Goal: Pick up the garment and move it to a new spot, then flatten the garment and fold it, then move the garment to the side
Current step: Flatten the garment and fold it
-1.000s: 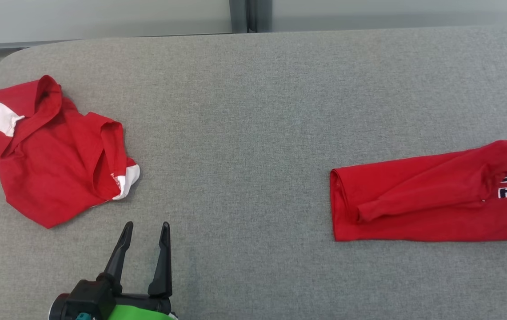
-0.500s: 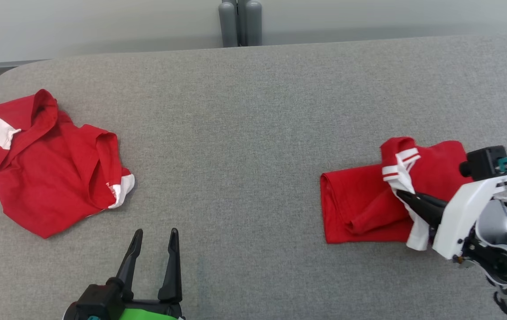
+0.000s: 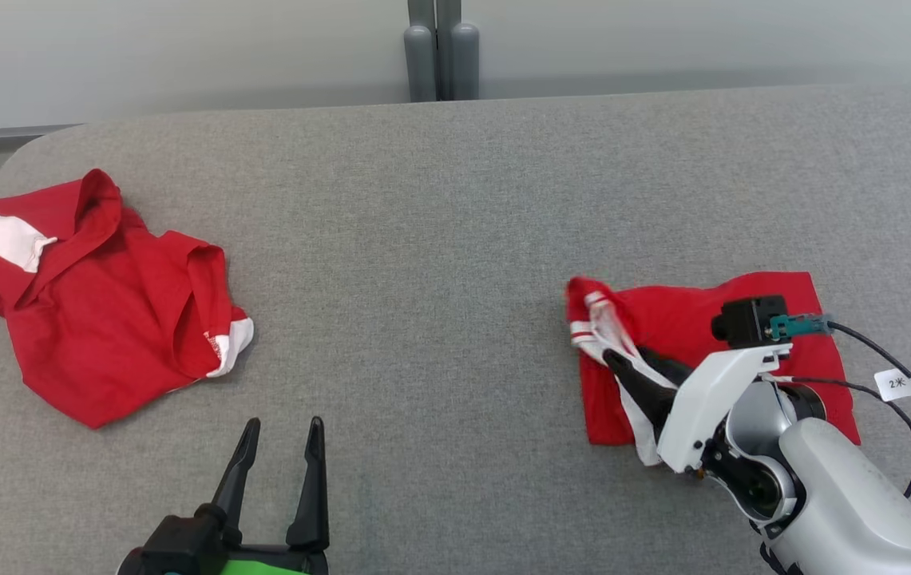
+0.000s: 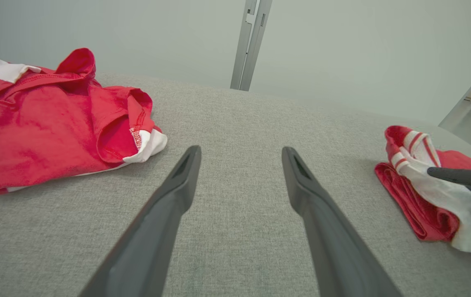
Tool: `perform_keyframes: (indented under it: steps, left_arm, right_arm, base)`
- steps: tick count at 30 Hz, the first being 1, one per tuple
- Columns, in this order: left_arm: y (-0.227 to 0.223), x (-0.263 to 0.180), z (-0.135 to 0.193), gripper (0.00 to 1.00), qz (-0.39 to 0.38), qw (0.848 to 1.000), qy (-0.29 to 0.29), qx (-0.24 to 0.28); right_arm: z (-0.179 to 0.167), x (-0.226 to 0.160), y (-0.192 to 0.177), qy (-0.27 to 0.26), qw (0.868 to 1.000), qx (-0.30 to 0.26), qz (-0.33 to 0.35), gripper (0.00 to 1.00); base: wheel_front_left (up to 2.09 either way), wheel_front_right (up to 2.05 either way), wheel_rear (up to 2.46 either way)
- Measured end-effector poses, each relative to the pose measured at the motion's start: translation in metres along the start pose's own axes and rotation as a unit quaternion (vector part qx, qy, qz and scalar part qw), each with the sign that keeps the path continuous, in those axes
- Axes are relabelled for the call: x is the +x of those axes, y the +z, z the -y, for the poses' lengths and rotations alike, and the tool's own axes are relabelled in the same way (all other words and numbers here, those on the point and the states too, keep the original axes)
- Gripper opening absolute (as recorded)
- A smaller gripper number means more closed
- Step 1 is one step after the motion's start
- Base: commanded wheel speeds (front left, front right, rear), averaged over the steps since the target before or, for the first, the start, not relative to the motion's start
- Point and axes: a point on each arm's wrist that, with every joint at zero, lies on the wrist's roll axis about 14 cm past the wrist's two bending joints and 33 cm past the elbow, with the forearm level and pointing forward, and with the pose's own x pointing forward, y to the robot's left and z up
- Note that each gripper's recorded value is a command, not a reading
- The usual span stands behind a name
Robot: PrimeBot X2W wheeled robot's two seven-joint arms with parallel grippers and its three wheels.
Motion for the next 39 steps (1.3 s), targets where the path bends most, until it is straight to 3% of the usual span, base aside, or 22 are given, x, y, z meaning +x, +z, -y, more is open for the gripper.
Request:
perform_keyframes:
  steps: [9,12,15,22,27,31,33,35,36,38,39]
  left_arm:
    - [-0.005,-0.001,0.008,1.0,-0.008,1.0,-0.012,-0.001]
    - [-0.006,-0.001,0.011,1.0,-0.01,1.0,-0.018,0.0]
    - [-0.004,-0.001,0.012,1.0,-0.007,1.0,-0.022,0.003]
    - [0.0,0.001,0.02,1.0,-0.001,0.999,-0.039,0.01]
    - [0.003,-0.005,0.023,1.0,0.005,0.999,-0.043,0.012]
    - [0.006,-0.006,0.025,1.0,0.009,0.999,-0.047,0.013]
    - [0.007,-0.007,0.025,1.0,0.011,0.999,-0.047,0.013]
    - [0.007,-0.006,0.025,1.0,0.01,0.999,-0.046,0.012]
    - [0.006,-0.006,0.024,1.0,0.009,0.999,-0.045,0.012]
    - [0.004,-0.005,0.022,1.0,0.005,0.999,-0.042,0.011]
    - [0.002,-0.004,0.021,1.0,0.002,0.999,-0.041,0.013]
  right_arm:
    - [-0.005,-0.012,0.042,0.004,0.991,0.017,0.131,1.0]
    - [0.012,-0.035,0.062,-0.024,0.978,0.001,0.209,1.0]
    - [0.034,-0.061,0.066,-0.062,0.964,-0.059,0.25,1.0]
    - [0.087,-0.12,0.048,-0.169,0.939,-0.141,0.263,1.0]
    - [0.097,-0.159,0.042,-0.223,0.918,-0.173,0.279,1.0]
    - [0.091,-0.168,0.026,-0.233,0.917,-0.171,0.276,1.0]
    - [0.08,-0.16,0.02,-0.216,0.923,-0.173,0.268,1.0]
    - [0.068,-0.147,0.011,-0.194,0.931,-0.173,0.255,0.71]
    - [0.062,-0.139,0.007,-0.181,0.936,-0.174,0.247,0.49]
    - [0.052,-0.122,0.003,-0.157,0.943,-0.178,0.233,0.35]
    - [0.048,-0.111,0.004,-0.146,0.946,-0.182,0.227,0.23]
  base:
    - [0.0,0.0,0.0]
    - [0.0,0.0,0.0]
    - [0.0,0.0,0.0]
    - [0.0,0.0,0.0]
    - [0.0,0.0,0.0]
    - [0.0,0.0,0.0]
    - [0.0,0.0,0.0]
    - [0.0,0.0,0.0]
    - [0.0,0.0,0.0]
    - [0.0,0.0,0.0]
    - [0.0,0.0,0.0]
